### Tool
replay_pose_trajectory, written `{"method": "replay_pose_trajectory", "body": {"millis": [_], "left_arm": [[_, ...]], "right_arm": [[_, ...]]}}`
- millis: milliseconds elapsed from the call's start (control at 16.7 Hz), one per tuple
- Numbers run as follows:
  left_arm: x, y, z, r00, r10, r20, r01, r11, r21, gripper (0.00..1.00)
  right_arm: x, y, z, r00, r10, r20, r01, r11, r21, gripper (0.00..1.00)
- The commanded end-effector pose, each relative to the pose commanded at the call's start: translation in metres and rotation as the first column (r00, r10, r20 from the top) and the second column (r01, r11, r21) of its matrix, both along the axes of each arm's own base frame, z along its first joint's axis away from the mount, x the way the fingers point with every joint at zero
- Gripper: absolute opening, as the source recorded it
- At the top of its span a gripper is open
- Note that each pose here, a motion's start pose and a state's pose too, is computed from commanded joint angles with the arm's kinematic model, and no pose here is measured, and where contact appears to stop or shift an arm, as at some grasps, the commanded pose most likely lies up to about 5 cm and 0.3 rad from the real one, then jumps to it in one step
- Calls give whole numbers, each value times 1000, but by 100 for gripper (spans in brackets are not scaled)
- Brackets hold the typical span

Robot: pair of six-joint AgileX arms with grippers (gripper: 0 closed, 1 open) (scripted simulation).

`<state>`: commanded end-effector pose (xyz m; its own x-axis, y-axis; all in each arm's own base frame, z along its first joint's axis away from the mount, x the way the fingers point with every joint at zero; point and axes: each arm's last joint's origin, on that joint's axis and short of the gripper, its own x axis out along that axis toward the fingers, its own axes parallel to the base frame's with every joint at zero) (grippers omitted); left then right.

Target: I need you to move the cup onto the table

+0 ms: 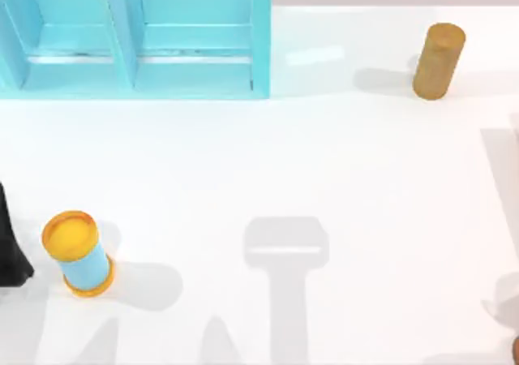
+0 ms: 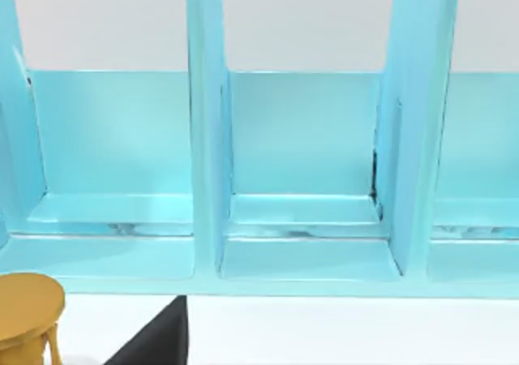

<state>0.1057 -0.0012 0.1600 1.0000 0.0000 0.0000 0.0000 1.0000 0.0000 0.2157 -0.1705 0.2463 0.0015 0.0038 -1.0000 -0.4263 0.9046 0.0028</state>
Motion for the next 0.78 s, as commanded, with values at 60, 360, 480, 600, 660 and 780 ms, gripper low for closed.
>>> {"method": "replay_pose_trajectory", "body": {"millis": [60,360,480,600,660,780], "left_arm": [[0,0,0,1000,0,0,0,1000,0,100],[0,0,0,1000,0,0,0,1000,0,100],[0,0,0,1000,0,0,0,1000,0,100],[0,0,0,1000,0,0,0,1000,0,100],[0,0,0,1000,0,0,0,1000,0,100],[0,0,0,1000,0,0,0,1000,0,100]], "right_arm": [[0,1,0,1000,3,2,-3,1000,-2,100],[11,-5,-30,1000,1,-4,-1,1000,3,100],[15,-7,-50,1000,1,-2,-1,1000,2,100],[14,-6,-69,1000,1,-3,-1,1000,2,100],[12,-5,-77,1000,1,-2,-1,1000,2,100],[8,-2,-89,1000,1,-2,-1,1000,2,100]]}}
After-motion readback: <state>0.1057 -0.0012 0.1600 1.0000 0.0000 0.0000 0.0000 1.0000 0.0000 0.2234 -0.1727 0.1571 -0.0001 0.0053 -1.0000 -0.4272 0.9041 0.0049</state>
